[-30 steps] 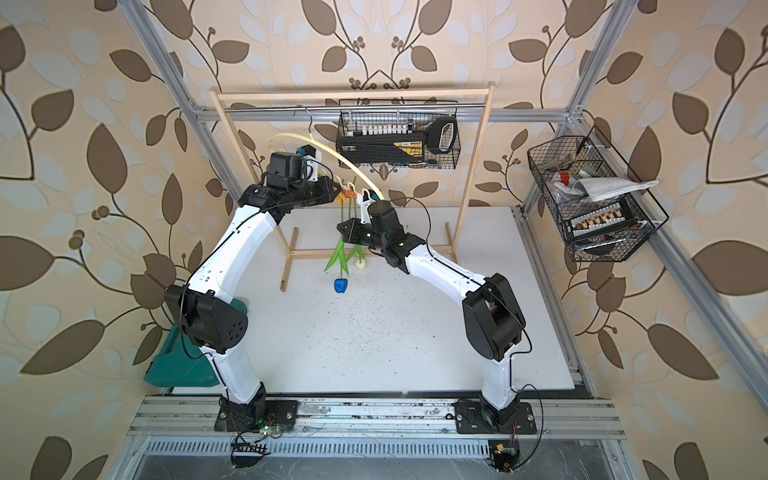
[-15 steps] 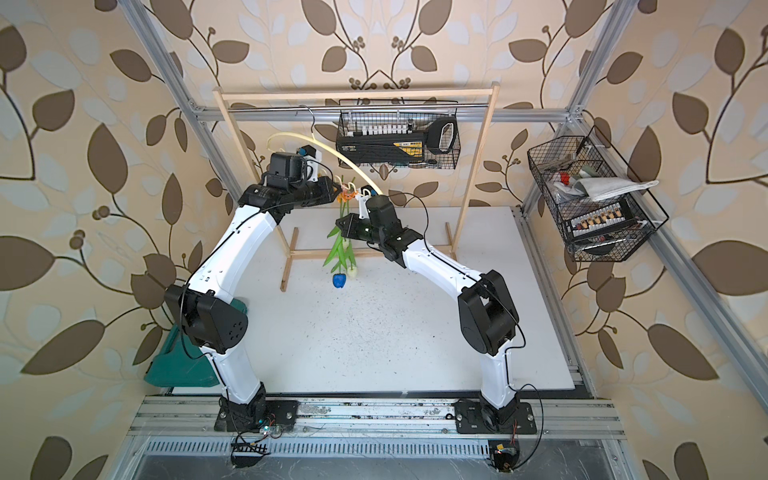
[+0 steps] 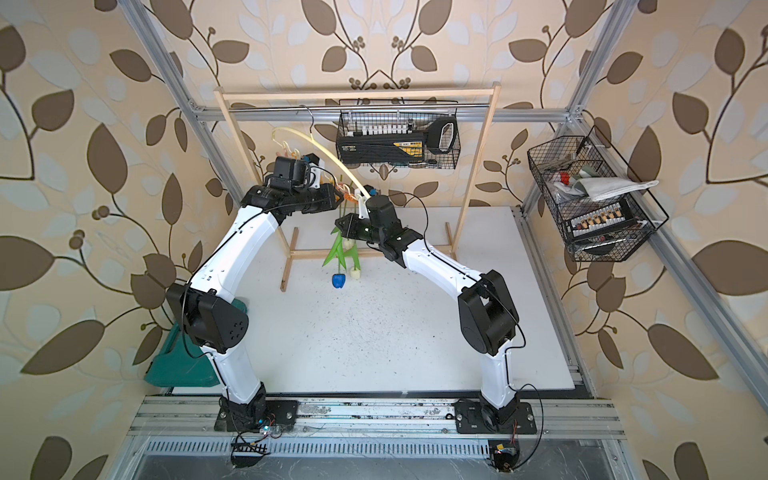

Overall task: Dry the flowers on a clothes hanger
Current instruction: Clamp the flower onto the hanger.

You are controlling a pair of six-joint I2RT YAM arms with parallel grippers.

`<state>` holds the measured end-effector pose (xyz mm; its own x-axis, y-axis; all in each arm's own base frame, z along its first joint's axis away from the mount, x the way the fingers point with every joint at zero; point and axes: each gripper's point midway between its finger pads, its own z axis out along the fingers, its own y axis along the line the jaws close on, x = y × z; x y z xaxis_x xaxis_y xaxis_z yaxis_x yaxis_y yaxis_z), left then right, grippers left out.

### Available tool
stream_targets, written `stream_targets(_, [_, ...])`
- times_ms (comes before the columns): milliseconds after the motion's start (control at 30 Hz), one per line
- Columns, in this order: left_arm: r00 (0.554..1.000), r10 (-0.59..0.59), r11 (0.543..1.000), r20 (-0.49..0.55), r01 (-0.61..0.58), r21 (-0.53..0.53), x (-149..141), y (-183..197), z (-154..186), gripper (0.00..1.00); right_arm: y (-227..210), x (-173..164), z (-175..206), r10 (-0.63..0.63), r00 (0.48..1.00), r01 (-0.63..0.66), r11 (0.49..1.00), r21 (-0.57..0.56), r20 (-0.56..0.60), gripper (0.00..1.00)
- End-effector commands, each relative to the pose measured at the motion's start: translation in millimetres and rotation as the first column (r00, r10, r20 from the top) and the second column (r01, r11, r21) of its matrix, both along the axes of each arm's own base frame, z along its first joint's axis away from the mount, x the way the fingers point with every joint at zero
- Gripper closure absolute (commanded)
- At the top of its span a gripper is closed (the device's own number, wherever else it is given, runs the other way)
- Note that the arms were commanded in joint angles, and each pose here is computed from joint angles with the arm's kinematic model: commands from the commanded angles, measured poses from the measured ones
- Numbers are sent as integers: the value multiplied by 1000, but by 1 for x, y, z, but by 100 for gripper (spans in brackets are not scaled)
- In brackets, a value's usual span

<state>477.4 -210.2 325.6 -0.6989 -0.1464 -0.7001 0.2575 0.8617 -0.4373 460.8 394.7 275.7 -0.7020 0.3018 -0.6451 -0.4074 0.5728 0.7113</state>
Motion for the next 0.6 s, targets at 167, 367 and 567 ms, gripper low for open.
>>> stream_targets(167, [999,-14,1000,31,13,25,-7,0,10,64,-19,9,-18,-15,1000,15,999,-43,12,35])
stream_targets(367, [999,-7,999,33,6,43,-5,2,7,64,-32,11,-40,-33,999,33,996,-81,-3,35])
stream_targets(567, [998,23,995,50,-28,98,-4,13,6,64,-54,28,-64,-122,992,114,983,-143,-44,34])
